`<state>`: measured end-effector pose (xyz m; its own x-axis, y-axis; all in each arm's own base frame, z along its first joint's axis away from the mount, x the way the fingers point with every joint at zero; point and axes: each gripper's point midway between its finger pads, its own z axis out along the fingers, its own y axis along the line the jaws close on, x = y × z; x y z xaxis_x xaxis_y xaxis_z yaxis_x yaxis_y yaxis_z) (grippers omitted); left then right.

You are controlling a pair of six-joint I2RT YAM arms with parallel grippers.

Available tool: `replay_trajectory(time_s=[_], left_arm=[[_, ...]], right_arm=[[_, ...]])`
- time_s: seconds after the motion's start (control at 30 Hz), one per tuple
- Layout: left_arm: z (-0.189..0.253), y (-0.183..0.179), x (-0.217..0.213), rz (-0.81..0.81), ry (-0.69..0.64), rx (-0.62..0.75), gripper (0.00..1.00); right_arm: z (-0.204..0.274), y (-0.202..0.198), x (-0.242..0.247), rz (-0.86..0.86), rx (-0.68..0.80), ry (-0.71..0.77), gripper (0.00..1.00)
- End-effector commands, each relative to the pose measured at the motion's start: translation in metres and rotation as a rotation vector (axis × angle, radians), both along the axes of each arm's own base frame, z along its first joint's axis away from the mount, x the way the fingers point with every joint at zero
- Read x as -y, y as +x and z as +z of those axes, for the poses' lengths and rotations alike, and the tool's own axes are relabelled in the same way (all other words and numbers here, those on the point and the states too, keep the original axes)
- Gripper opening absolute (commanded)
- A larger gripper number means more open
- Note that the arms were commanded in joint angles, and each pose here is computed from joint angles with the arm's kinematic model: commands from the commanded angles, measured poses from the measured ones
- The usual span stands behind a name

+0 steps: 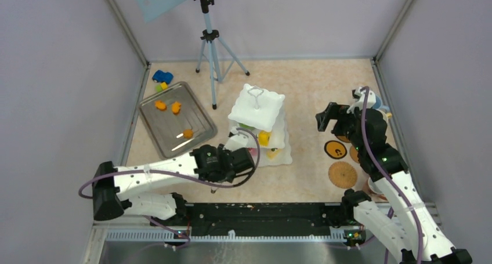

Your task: Serve the afternoon tea

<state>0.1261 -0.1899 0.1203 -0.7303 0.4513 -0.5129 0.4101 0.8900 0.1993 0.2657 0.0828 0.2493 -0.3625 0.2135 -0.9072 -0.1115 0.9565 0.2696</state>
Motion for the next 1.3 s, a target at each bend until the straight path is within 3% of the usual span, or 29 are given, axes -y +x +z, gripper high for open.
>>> replay_trajectory(time_s=[0.0, 0.17, 0.4, 0.6, 0.73, 0.87, 1.27], left_arm=[[0.015, 0.014, -0.019, 0.124, -0.102, 0.014, 0.50], [0.041, 0.045, -0.044, 0.263, -0.188, 0.097, 0.50], [0.067, 0.123, -0.109, 0.520, -0.266, 0.189, 0.53], [0.033, 0.160, -0.146, 0.657, -0.417, -0.030, 0.58], [0.031, 0.178, -0.157, 0.671, -0.419, -0.043, 0.58], [0.023, 0.185, -0.159, 0.676, -0.417, -0.082, 0.61], [-0.002, 0.160, -0.170, 0.754, -0.318, -0.203, 0.64]], right_arm=[[0.016, 0.003, 0.001, 0.000, 0.055, -0.012, 0.99], [0.012, 0.005, -0.006, 0.026, 0.043, 0.001, 0.99], [0.007, 0.005, -0.017, 0.065, 0.006, 0.048, 0.99], [0.011, 0.003, -0.021, 0.083, -0.001, 0.057, 0.99], [0.009, 0.001, -0.019, 0.077, -0.004, 0.055, 0.99], [0.007, 0.000, -0.021, 0.085, -0.008, 0.065, 0.99], [0.005, 0.001, -0.022, 0.089, -0.007, 0.061, 0.99]])
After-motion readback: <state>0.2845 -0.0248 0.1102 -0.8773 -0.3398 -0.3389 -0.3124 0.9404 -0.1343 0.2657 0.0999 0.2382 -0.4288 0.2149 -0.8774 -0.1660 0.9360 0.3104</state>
